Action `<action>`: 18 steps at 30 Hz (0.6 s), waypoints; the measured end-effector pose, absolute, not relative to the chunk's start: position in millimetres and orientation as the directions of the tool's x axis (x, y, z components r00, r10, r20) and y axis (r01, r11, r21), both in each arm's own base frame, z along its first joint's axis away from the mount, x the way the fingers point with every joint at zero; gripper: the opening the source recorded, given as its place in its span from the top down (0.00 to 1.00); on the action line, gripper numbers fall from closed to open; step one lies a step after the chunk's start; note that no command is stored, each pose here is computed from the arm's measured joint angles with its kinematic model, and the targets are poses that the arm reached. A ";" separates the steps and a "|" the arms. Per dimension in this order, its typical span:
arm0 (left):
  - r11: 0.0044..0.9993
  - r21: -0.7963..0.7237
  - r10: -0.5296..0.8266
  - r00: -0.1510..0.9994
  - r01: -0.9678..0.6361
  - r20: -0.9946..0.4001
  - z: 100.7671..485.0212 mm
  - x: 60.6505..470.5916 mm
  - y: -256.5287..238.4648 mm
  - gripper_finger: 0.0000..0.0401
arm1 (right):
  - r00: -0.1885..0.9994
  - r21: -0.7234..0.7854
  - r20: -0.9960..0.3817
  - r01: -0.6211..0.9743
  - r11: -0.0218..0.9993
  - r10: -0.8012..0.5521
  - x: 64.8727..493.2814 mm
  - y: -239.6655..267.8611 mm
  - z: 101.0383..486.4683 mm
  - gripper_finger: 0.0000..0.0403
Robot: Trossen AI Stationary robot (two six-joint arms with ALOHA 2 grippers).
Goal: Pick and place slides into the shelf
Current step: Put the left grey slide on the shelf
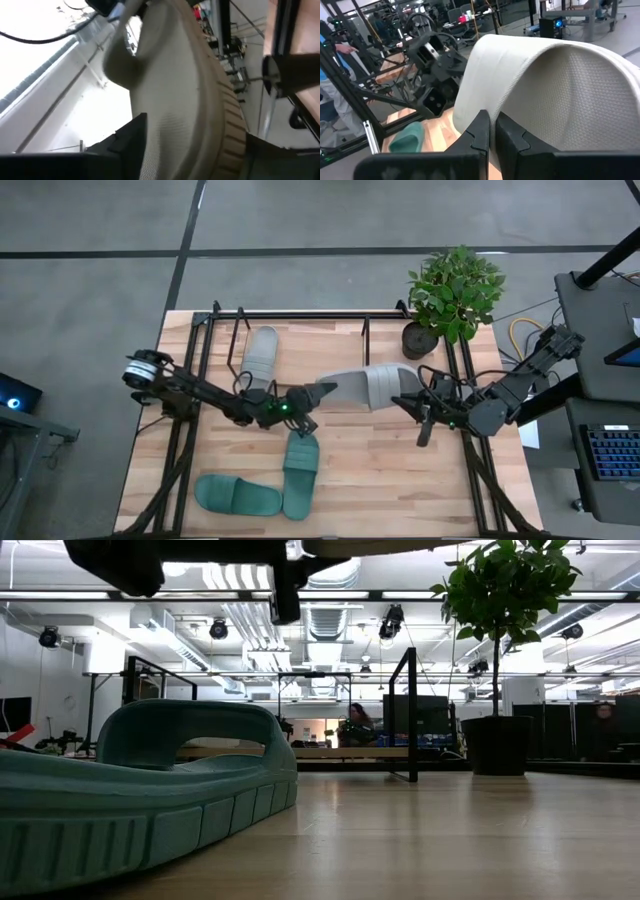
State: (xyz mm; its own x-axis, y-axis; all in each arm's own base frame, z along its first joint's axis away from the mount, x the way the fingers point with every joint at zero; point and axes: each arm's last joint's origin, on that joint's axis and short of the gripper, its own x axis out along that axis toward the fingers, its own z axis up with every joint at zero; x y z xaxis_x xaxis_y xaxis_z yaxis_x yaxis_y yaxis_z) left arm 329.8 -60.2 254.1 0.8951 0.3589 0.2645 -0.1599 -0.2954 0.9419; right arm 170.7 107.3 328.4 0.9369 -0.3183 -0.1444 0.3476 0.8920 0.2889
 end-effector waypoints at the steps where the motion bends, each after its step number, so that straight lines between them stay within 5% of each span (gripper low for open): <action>1: -0.296 0.943 0.363 0.895 -0.153 0.259 252.9 330.8 -59.8 0.61 | 0.936 0.289 -0.144 0.350 0.891 -0.321 170.7 107.2 328.4 0.98; 8: -0.276 0.955 0.417 0.882 -0.106 0.218 237.9 344.1 -61.7 0.92 | 0.931 0.273 -0.144 0.362 0.891 -0.335 170.3 106.6 328.1 0.97; 18: -0.208 0.971 0.514 0.832 -0.114 0.208 237.3 359.5 -63.1 0.92 | 0.936 0.241 -0.124 0.349 0.906 -0.328 163.1 100.7 335.1 0.90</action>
State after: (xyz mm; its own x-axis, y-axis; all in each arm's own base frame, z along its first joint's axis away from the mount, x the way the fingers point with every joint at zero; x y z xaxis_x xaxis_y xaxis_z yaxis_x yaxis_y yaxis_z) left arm 359.5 -63.1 237.3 0.8323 0.5138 0.2079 -0.1143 -0.2079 0.9714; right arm 163.1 100.7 335.1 0.9364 -0.3281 -0.1241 0.3492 0.9055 0.2409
